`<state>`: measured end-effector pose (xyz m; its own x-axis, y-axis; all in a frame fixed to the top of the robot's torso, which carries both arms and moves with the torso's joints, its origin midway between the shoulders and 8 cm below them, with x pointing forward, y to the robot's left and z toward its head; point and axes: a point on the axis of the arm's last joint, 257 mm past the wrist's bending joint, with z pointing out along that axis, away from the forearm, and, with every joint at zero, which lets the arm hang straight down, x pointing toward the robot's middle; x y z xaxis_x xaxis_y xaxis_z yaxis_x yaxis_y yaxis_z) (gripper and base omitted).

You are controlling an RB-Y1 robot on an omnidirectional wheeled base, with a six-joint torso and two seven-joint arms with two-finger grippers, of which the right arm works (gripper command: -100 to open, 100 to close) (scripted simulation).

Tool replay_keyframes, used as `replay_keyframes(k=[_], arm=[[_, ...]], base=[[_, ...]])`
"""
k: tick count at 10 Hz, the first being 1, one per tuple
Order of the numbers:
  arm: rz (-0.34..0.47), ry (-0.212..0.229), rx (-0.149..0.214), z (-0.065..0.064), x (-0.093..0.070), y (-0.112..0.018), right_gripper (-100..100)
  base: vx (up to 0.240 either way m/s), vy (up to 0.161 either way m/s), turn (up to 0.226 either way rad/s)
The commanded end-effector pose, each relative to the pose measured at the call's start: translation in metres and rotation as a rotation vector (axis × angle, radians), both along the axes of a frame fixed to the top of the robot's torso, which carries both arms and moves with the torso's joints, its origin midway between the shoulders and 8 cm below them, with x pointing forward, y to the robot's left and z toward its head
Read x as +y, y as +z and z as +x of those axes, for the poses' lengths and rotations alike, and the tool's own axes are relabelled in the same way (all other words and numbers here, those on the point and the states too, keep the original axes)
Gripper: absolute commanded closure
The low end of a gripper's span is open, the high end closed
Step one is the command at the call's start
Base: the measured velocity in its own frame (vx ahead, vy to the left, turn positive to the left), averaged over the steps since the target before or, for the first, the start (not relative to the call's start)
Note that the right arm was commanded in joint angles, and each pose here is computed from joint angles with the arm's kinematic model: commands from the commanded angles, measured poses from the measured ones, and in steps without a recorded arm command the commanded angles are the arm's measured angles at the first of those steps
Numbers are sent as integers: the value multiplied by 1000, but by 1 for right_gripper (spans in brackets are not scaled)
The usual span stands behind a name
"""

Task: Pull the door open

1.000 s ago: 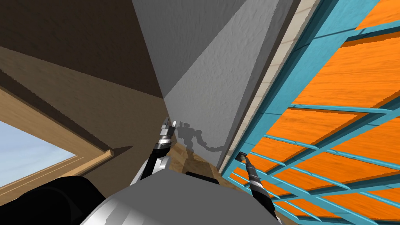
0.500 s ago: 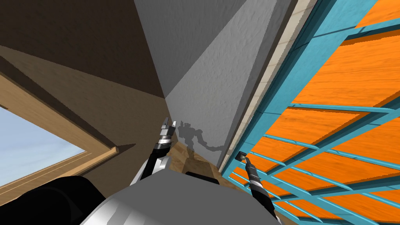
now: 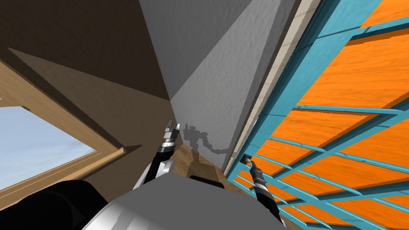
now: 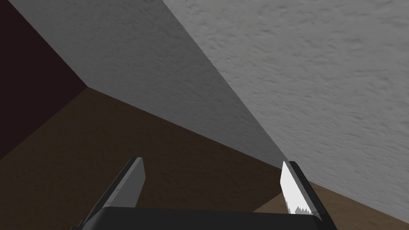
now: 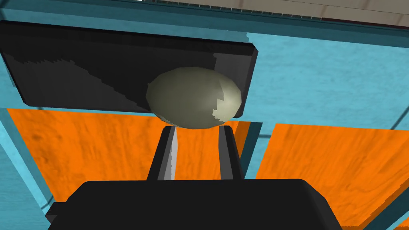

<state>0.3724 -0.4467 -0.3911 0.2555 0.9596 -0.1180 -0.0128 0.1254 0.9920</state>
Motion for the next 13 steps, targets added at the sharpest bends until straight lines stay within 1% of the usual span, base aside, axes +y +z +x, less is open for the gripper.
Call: replay_keyframes(k=[1,2,3,4,6,7,8,9,12,13], arm=[[66,14,-26,7,10,1,100],[83,15,-31,7,10,1,100],[126,14,-42,9,11,1,100],[132,14,-43,9,11,1,100],[216,11,-66,12,11,1,100],[230,11,-69,12,11,1,100],[261,-11,-64,8,1,-3,-100],[287,-13,-72,9,2,-3,-100],[399,-19,-107,13,6,-3,-100],[404,-19,-108,13,6,-3,-100]], base=[[-49,-20,74],[-36,-16,35],[-34,-17,46],[-26,-13,3],[-41,-14,47],[-37,-15,40],[-43,-24,15],[-53,-19,15],[-57,-2,40],[-43,1,8]])
